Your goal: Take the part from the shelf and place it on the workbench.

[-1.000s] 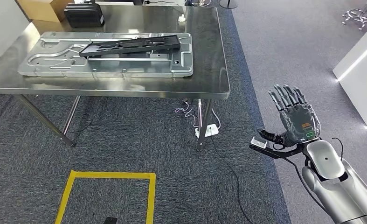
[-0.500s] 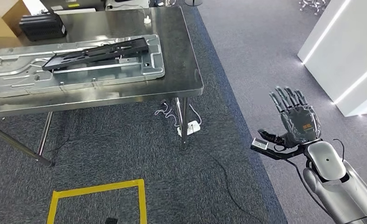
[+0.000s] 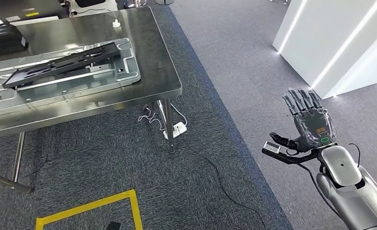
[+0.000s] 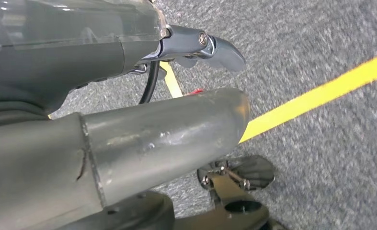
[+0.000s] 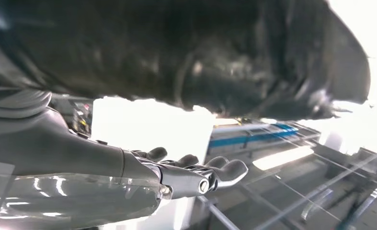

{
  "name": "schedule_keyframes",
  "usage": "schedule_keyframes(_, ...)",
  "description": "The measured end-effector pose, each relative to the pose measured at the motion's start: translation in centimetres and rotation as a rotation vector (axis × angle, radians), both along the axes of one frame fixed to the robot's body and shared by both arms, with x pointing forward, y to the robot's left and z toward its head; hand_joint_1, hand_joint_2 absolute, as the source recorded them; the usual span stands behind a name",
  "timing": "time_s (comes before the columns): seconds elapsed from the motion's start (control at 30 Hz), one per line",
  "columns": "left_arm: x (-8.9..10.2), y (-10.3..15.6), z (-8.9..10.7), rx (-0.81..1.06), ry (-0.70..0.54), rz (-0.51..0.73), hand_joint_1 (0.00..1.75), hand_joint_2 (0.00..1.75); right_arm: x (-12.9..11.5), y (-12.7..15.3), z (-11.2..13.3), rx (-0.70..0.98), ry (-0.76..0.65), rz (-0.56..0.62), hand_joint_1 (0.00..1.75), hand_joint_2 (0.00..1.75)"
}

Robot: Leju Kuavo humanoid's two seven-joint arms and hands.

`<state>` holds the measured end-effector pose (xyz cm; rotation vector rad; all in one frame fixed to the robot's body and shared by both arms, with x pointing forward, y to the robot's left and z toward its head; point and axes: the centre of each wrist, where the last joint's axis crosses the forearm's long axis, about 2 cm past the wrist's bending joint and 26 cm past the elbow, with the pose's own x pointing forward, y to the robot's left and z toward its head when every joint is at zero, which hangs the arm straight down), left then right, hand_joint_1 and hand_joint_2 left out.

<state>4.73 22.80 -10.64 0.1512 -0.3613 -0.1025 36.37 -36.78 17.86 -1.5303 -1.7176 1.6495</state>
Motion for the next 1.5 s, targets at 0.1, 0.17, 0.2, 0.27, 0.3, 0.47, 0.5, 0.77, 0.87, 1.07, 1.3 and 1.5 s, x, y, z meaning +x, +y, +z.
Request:
schedule_keyframes(0.1,0.0,0.0,0.0,0.000,-0.002,-0.004,0.00,0.00,0.1,0.0,0.2,0.001,-0.004,0.000,0.00,0.00)
schedule_keyframes(0.17,0.0,0.0,0.0,0.000,-0.002,-0.005,0.00,0.00,0.2,0.1,0.2,0.003,-0.006,0.001,0.00,0.00)
schedule_keyframes(0.2,-0.1,0.0,0.0,0.000,-0.001,-0.005,0.00,0.00,0.2,0.2,0.2,0.004,-0.005,0.002,0.00,0.00)
schedule_keyframes(0.27,-0.2,0.0,0.0,0.000,0.001,-0.005,0.00,0.00,0.2,0.2,0.2,0.004,-0.004,0.002,0.00,0.00)
schedule_keyframes(0.3,-0.2,0.0,0.0,0.000,0.001,-0.005,0.00,0.00,0.2,0.2,0.2,0.004,-0.004,0.002,0.00,0.00)
schedule_keyframes(0.47,-0.1,0.0,0.0,0.001,0.000,-0.005,0.00,0.00,0.2,0.2,0.3,0.003,-0.004,0.001,0.00,0.00)
schedule_keyframes(0.5,-0.1,0.0,0.0,0.001,-0.001,-0.005,0.00,0.00,0.2,0.1,0.2,0.002,-0.002,-0.001,0.00,0.00)
schedule_keyframes(0.77,-0.1,-0.2,0.0,0.000,0.000,-0.006,0.00,0.00,0.1,-0.5,0.1,0.000,0.007,-0.013,0.00,0.00)
schedule_keyframes(0.87,0.0,-0.2,0.0,0.000,-0.001,-0.005,0.00,0.00,0.1,-0.5,0.1,0.001,0.007,-0.014,0.00,0.00)
schedule_keyframes(1.07,0.1,-0.3,0.1,-0.003,-0.005,-0.006,0.00,0.00,-0.3,-0.5,-0.5,0.025,0.009,-0.018,0.00,0.00)
schedule_keyframes(1.3,-0.2,-0.3,0.0,0.000,0.003,0.001,0.00,0.00,-2.7,1.4,-4.1,0.135,0.062,-0.002,0.00,0.00)
schedule_keyframes(1.5,-0.3,-0.4,0.0,0.007,0.009,0.030,0.00,0.00,-9.4,6.7,-12.6,0.398,0.274,-0.007,0.00,0.00)
